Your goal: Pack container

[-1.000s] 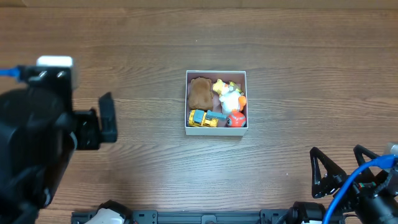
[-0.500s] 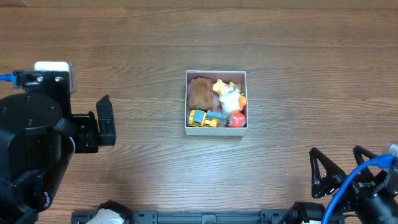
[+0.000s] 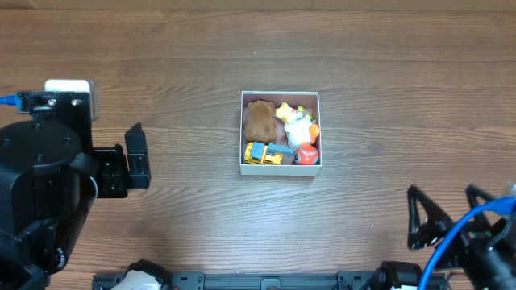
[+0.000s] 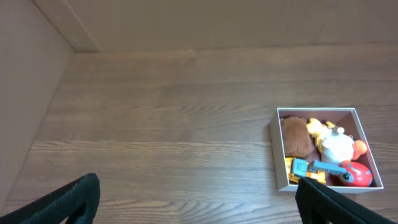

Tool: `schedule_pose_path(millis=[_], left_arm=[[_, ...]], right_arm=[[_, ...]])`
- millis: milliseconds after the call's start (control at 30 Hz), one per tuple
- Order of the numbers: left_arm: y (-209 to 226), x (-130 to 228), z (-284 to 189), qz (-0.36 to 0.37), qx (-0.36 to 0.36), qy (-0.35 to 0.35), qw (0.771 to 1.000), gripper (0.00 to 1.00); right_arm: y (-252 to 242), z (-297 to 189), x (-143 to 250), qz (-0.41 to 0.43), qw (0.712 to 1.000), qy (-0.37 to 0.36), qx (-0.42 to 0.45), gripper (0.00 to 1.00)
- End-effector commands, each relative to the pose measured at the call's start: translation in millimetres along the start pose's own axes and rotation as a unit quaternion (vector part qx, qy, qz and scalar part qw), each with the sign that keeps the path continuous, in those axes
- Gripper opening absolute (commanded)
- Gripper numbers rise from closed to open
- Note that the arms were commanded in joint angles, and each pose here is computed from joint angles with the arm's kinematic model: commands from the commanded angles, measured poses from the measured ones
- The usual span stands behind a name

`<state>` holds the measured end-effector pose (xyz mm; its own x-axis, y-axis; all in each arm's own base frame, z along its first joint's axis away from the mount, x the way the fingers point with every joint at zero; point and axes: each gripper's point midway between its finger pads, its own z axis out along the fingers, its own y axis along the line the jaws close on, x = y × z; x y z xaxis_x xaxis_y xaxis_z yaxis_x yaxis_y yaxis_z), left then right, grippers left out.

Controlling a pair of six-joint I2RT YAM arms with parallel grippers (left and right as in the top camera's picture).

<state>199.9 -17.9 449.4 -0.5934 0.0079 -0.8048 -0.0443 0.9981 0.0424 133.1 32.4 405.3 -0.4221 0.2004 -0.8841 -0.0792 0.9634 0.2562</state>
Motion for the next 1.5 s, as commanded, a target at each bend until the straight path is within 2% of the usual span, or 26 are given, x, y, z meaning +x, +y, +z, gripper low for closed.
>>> schedule_pose_path(millis=[0, 133, 300, 567, 1033, 1467], left_arm=[[2.1, -0.2, 1.7, -0.012, -0.007, 0.001, 1.0, 1.0], [2.1, -0.2, 1.7, -0.012, -0.007, 0.001, 1.0, 1.0], [2.2, -0.3, 1.7, -0.012, -0.008, 0.001, 1.0, 1.0], [2.2, -0.3, 1.7, -0.012, -0.008, 0.001, 1.0, 1.0], [2.1, -0.2, 1.7, -0.012, -0.007, 0.001, 1.0, 1.0], [2.1, -0.3, 1.7, -0.012, -0.007, 0.001, 1.0, 1.0]], right_arm=[[-16.9, 11.4, -4.5, -0.009, 0.999, -0.032, 0.037, 1.0], [-23.4, 35.2, 15.9, -0.011, 0.999, -0.034, 0.027, 1.0], [-30.9, 79.4, 71.0, -0.008, 1.0, -0.01, -0.008, 1.0], [-56.1, 143.7, 138.0, -0.015, 0.999, -0.031, -0.021, 1.0], [-80.9, 181.7, 181.5, -0.022, 0.997, -0.068, -0.006, 1.0], [-83.3, 185.9, 188.6, -0.025, 0.996, -0.081, -0.008, 1.0]])
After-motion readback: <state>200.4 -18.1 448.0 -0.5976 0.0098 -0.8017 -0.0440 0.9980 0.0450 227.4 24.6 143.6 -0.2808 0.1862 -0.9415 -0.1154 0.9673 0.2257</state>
